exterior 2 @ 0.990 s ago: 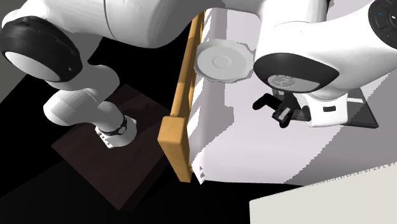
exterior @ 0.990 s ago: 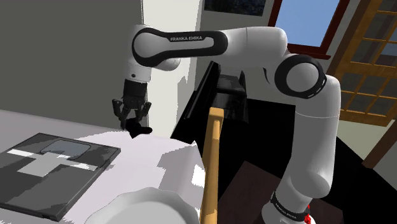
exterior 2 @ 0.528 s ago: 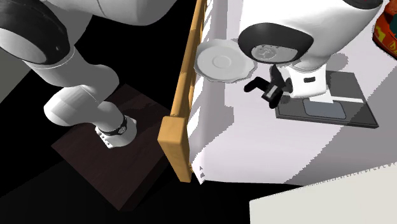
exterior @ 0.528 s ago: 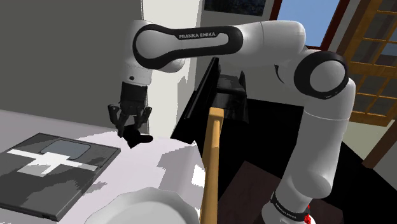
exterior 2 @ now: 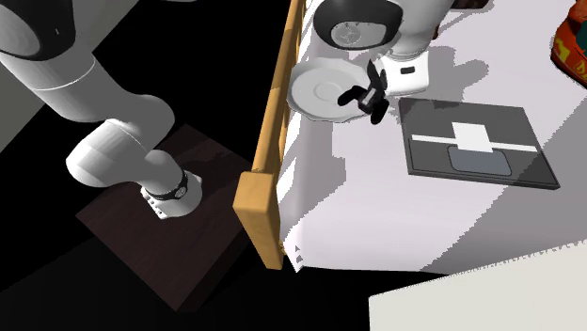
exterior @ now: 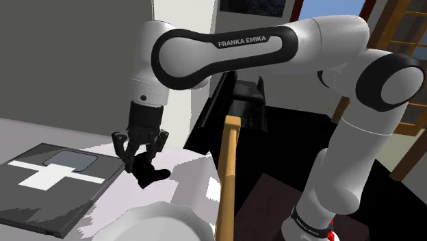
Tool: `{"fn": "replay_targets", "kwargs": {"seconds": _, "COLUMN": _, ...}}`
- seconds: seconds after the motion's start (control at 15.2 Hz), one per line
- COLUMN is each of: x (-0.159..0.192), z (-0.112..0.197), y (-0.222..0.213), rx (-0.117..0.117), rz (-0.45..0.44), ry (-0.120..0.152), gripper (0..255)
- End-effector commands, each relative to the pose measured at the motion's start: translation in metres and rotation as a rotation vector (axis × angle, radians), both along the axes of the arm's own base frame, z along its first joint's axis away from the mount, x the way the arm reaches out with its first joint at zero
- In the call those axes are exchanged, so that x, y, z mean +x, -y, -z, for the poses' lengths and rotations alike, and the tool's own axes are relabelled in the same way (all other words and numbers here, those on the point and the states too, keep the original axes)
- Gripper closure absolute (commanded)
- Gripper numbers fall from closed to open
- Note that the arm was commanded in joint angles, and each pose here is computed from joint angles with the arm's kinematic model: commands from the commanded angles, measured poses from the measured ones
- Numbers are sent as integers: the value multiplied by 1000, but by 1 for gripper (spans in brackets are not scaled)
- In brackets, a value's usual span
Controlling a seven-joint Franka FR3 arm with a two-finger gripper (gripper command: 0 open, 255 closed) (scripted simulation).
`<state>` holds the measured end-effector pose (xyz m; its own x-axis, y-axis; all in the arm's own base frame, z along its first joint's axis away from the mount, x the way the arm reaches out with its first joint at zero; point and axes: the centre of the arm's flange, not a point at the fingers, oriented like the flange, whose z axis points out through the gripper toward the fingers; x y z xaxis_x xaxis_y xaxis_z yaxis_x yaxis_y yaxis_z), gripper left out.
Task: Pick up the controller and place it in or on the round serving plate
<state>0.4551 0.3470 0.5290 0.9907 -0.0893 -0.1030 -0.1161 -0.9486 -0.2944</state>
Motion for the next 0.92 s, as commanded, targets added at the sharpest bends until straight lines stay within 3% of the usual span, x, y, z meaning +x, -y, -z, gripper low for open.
{"fn": "replay_targets", "kwargs": {"seconds": 0.0, "x": -20, "z": -1, "y": -16, "rx": 0, "rz": 1, "ry": 0, "gripper": 255}}
{"fn": "replay_targets", "kwargs": {"seconds": 0.73, "x": -140, "z": -5, "y": -99, "rx": 0, "rz": 2, "ry": 0, "gripper": 255}}
{"fn": "replay_targets", "kwargs": {"seconds": 0.86, "x": -149, "z": 0, "y": -105, "rx": 0, "rz": 1, "ry": 0, "gripper": 255}}
